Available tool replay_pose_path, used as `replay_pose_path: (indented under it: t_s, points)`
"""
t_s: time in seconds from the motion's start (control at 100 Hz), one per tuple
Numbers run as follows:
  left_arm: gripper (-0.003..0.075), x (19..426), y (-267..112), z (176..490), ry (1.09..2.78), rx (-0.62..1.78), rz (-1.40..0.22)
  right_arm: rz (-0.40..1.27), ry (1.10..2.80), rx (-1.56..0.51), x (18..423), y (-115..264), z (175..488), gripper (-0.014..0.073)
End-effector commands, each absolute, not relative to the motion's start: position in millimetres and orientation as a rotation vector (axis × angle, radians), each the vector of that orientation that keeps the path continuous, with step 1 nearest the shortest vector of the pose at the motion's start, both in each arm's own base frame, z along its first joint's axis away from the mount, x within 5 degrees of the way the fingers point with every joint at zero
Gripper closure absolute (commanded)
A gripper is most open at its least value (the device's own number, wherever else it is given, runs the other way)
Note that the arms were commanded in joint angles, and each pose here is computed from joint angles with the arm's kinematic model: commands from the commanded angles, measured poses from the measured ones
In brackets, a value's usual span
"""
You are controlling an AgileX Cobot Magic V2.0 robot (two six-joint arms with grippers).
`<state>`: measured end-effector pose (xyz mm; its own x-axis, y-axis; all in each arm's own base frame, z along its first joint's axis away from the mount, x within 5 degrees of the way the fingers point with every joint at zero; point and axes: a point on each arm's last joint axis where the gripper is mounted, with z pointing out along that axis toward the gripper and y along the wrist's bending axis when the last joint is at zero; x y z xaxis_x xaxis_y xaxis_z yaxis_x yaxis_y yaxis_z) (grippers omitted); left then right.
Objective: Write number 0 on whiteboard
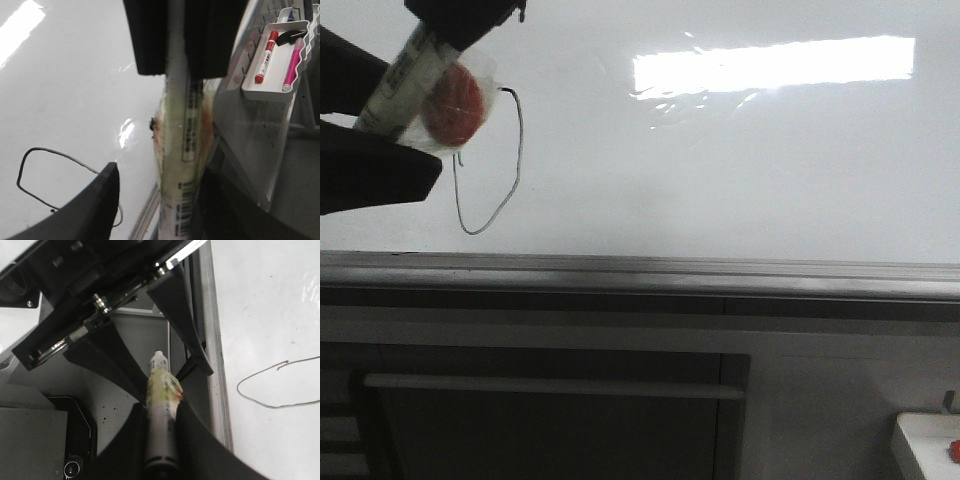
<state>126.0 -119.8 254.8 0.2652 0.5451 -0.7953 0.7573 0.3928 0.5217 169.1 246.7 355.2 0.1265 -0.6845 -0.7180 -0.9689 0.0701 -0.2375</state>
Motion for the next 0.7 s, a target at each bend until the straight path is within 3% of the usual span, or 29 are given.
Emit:
replay_pose_path:
  t_s: [0.0,0.05,0.15,0.34,0.41,0.51,0.56,0.61,0.69]
  points:
    - [0.0428,127,-124,269,1.359,1.237,-0.252,0.494,1.538,-1.594,167,243,380,0.0645]
    - [0.0503,127,-124,268,1.361,1.237,-0.250,0.494,1.537,-1.592,167,243,380,0.0645]
    - [0.0741,127,-124,268,1.361,1.237,-0.250,0.494,1.537,-1.592,167,243,380,0.0645]
    - [0.0741,127,-124,269,1.376,1.217,-0.263,0.488,1.527,-1.571,168,244,382,0.0629]
    - [0.0741,128,-123,269,1.420,1.160,-0.296,0.482,1.524,-1.567,169,244,382,0.0508]
    - [0.0741,133,-119,268,1.526,1.046,-0.305,0.448,1.513,-1.521,175,242,384,0.0173]
    - [0.0741,136,-114,265,1.596,1.001,-0.267,0.418,1.516,-1.478,181,238,387,0.0057]
    - [0.0741,140,-110,264,1.671,0.932,-0.252,0.412,1.538,-1.411,187,233,390,0.0022]
    - [0.0741,144,-104,265,1.762,0.790,-0.282,0.409,1.562,-1.335,193,224,396,0.0053]
